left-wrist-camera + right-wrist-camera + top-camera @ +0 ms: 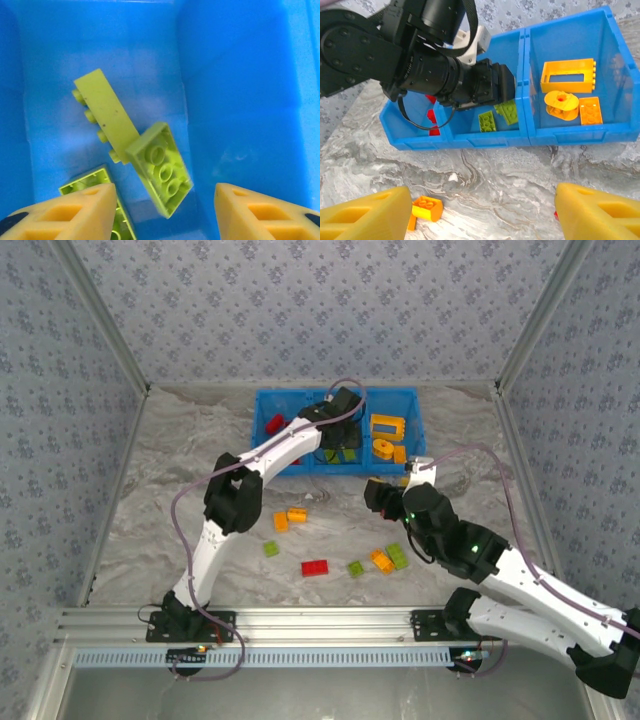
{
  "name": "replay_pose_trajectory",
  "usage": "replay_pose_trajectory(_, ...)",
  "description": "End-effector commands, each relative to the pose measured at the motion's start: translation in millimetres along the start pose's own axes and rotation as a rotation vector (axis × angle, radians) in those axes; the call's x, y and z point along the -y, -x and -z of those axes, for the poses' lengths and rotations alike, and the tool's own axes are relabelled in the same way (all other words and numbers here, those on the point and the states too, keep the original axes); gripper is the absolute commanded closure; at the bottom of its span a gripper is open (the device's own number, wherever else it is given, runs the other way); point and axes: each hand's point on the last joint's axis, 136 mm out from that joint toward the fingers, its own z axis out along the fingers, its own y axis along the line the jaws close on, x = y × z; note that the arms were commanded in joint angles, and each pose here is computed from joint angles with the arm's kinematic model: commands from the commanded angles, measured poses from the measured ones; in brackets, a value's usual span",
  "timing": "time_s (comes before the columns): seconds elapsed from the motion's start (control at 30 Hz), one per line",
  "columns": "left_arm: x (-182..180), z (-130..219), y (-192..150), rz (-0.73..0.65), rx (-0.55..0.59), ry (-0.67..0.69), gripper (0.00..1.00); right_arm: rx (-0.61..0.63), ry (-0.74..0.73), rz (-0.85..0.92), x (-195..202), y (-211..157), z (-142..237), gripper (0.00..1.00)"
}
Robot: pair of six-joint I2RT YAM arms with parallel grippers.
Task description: Sort the legos into containers by color
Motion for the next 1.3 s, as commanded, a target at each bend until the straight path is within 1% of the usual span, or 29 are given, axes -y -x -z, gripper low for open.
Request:
replay_pose_trajectory(0.0,13,27,7,0.016,0.034,-0.053,0.45,-0.018,-0.043,-0.019,13,-6,2,0.22)
replay_pose_trajectory(0.1,14,53,16,0.028,0.079,-0.059,0.45,-0.028,-0.062,-0.017,17,-8,5,0.22)
replay_pose_trajectory(0.23,18,104,29,0.046,0.167,-0.090,0.45,-0.043,-0.102,-0.007,27,-10,9,0.22)
replay_pose_trajectory(0.37,22,150,19,0.010,0.225,-0.118,0.45,-0.079,-0.145,0.013,36,-14,14,0.23)
replay_pose_trajectory(0.53,23,200,-14,-0.050,0.263,-0.190,0.44,-0.189,-0.189,0.073,45,-35,17,0.24)
replay_pose_trajectory(0.7,9,235,-64,-0.104,0.256,-0.246,0.44,-0.303,-0.193,0.133,45,-62,18,0.26)
replay_pose_trajectory(0.77,2,248,-84,-0.121,0.248,-0.268,0.44,-0.367,-0.192,0.170,42,-74,17,0.28)
replay_pose_trajectory(0.9,-24,266,-120,-0.119,0.256,-0.261,0.44,-0.472,-0.133,0.262,22,-98,11,0.28)
replay_pose_trajectory(1.07,-85,281,-150,0.002,0.309,-0.168,0.44,-0.567,0.044,0.351,-33,-128,-18,0.25)
replay_pose_trajectory(1.17,-119,288,-162,0.080,0.341,-0.126,0.44,-0.592,0.138,0.434,-62,-145,-42,0.20)
replay_pose_trajectory(1.27,-141,298,-165,0.130,0.382,-0.115,0.45,-0.625,0.153,0.582,-72,-162,-69,0.17)
